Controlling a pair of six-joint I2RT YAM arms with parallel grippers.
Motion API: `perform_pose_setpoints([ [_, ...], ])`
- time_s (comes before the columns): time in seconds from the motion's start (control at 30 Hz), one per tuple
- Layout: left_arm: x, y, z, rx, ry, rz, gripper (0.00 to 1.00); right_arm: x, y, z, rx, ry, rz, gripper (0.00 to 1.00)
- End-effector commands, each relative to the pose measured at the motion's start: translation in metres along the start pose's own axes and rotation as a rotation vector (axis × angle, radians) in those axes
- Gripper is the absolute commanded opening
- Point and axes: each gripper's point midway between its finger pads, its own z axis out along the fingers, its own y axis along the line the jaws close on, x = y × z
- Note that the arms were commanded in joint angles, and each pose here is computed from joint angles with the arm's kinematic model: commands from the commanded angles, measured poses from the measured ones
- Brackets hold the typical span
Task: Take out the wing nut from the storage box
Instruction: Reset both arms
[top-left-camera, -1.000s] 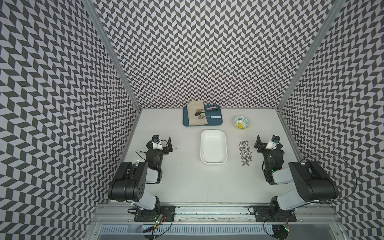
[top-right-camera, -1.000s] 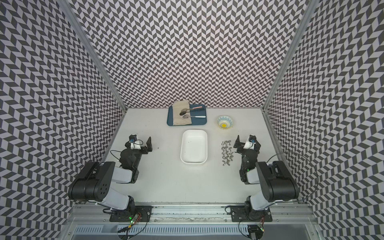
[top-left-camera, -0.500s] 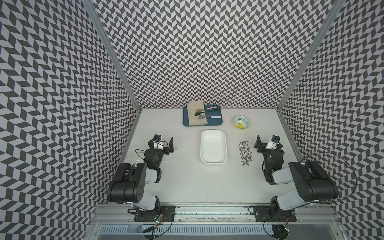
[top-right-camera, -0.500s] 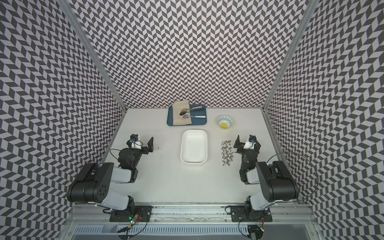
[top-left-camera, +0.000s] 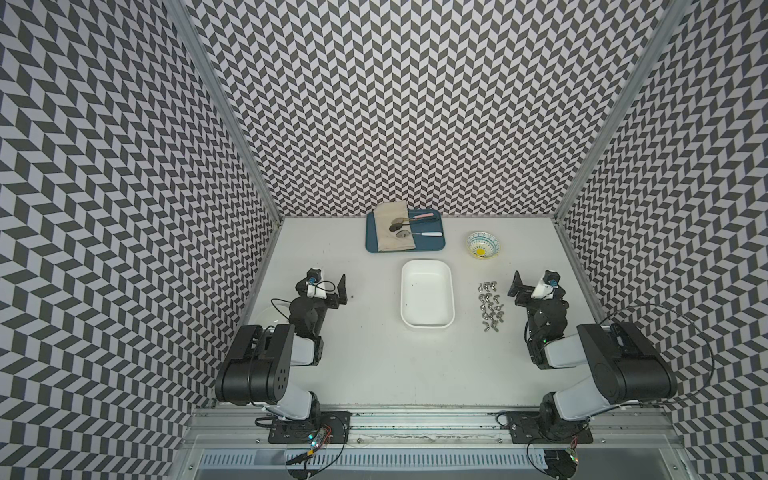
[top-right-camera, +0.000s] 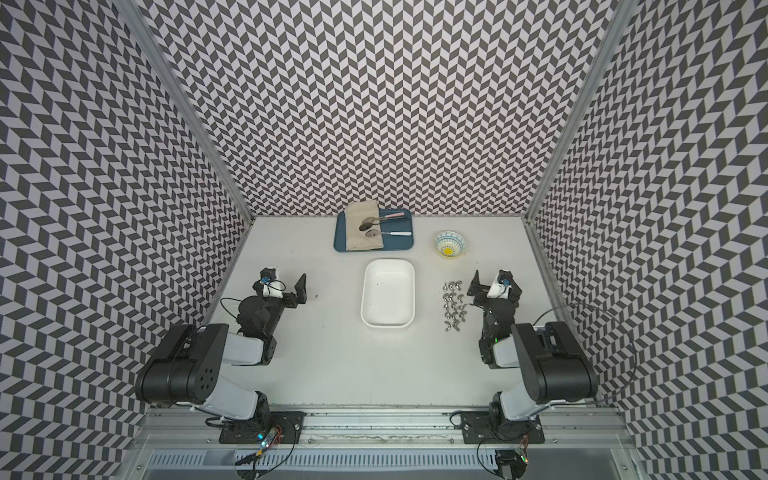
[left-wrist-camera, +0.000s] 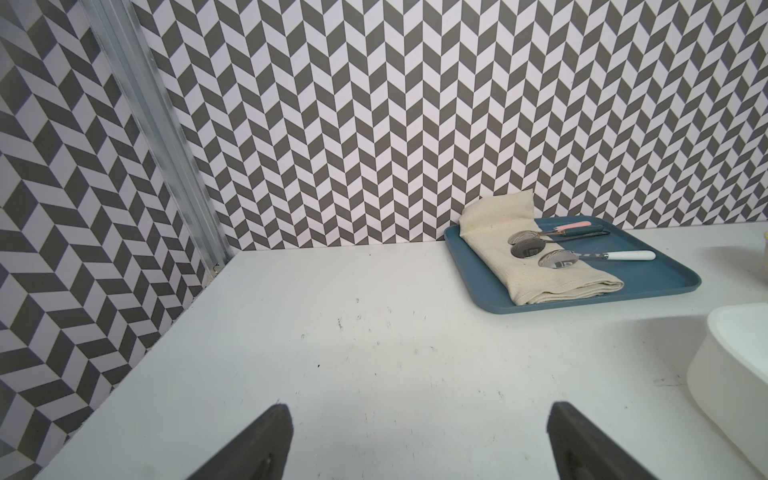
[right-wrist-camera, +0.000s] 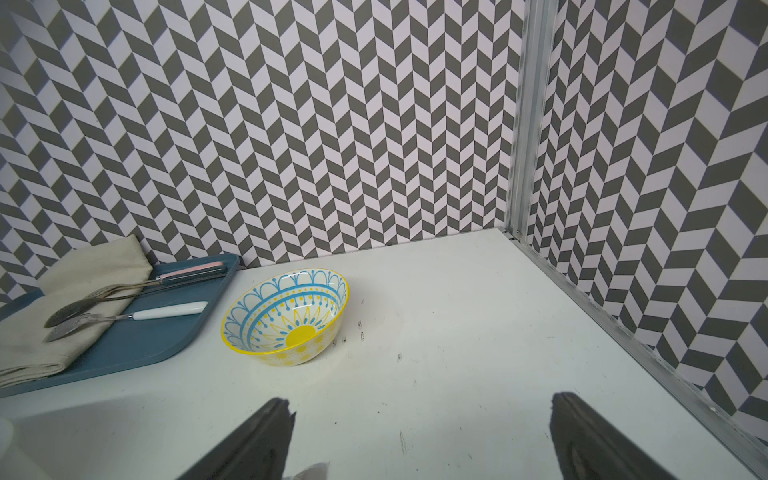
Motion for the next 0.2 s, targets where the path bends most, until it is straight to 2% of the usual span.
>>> perform_pose_setpoints([
  [0.0,-0.0006,0.0013,0.0070,-0.005,0.007,-0.002,1.00,-0.0125,0.0020,-0.0009,-0.001,-0.054,0.008,1.00],
  [0.17,-0.0018,0.0013,0.0064,-0.006,0.003,-0.001,1.00,-0.0126,0.0018,-0.0009,0.000,-0.055,0.008,1.00],
])
